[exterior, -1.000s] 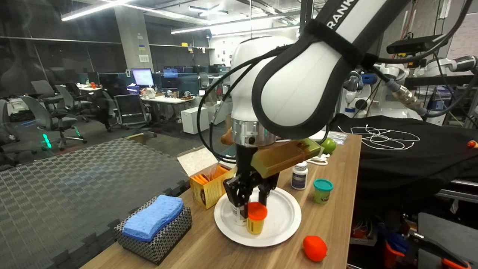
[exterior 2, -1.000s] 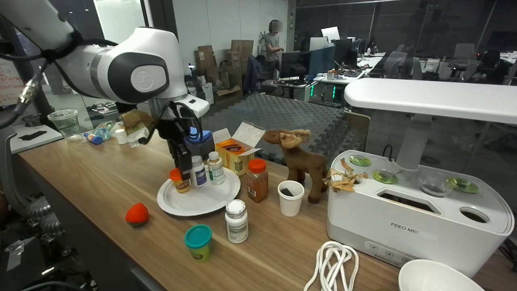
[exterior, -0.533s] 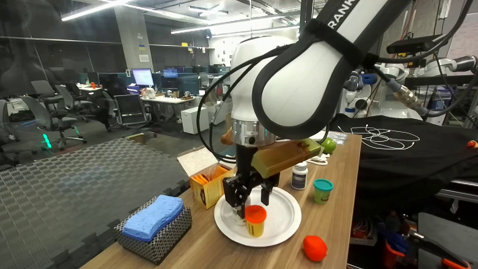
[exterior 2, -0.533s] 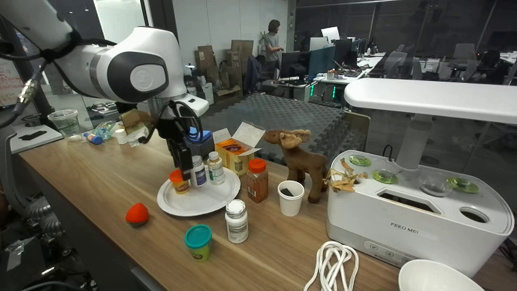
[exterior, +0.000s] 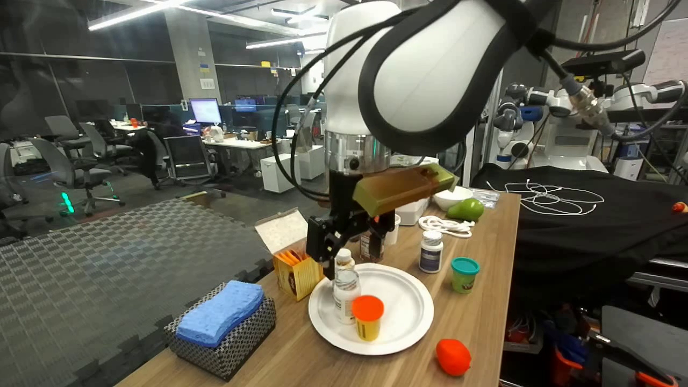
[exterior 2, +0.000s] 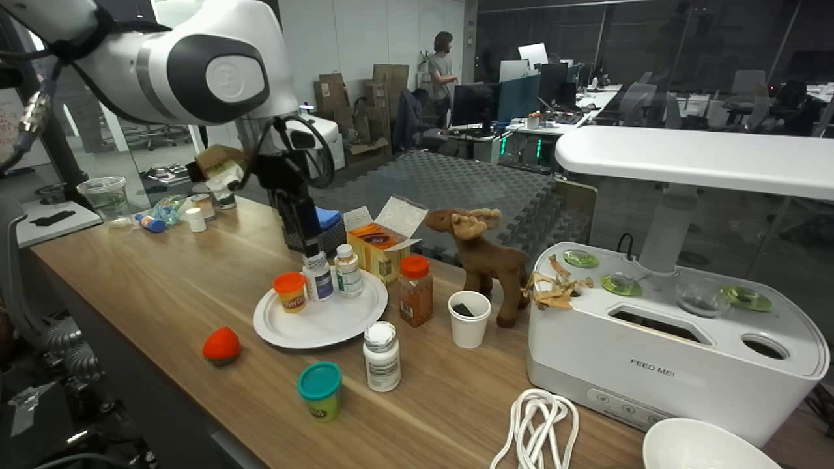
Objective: Place the containers and orange plush toy on the white plate
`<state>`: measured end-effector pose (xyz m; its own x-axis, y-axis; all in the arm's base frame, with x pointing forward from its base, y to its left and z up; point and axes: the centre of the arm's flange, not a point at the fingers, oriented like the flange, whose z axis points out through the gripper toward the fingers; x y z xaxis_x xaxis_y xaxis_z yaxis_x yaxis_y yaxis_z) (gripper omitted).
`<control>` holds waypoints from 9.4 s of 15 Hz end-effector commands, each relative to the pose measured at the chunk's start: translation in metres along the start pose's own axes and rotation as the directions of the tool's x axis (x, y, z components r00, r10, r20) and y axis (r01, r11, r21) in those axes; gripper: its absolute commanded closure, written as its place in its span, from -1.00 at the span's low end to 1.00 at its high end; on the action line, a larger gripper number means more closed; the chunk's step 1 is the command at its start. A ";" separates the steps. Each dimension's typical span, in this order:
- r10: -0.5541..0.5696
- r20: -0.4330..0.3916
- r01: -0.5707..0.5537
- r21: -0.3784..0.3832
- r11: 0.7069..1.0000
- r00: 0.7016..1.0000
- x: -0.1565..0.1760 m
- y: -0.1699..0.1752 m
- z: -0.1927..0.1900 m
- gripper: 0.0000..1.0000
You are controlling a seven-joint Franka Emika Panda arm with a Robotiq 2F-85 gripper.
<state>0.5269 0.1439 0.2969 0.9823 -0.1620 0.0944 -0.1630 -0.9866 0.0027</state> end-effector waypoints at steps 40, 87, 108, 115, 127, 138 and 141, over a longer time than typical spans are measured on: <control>-0.040 -0.035 0.038 -0.058 0.998 0.999 0.106 0.107 -0.004 -1.00; 0.190 0.126 -0.183 -0.064 0.981 0.974 0.032 0.084 -0.011 0.50; 0.327 -0.021 -0.327 0.023 0.945 0.945 -0.005 0.042 0.003 0.50; 0.257 -0.045 -0.257 0.003 0.966 0.965 -0.015 0.033 0.008 0.42; 0.231 -0.107 -0.237 -0.051 0.970 0.967 0.003 0.050 -0.014 -1.00; 0.099 0.007 -0.098 -0.086 0.991 0.995 0.045 0.179 0.005 -1.00; 0.074 0.056 -0.067 -0.113 0.991 0.996 0.041 0.190 0.024 -1.00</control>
<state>0.5324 -0.0423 0.2857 0.9621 -0.2623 0.0749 -0.2687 -0.9586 0.0945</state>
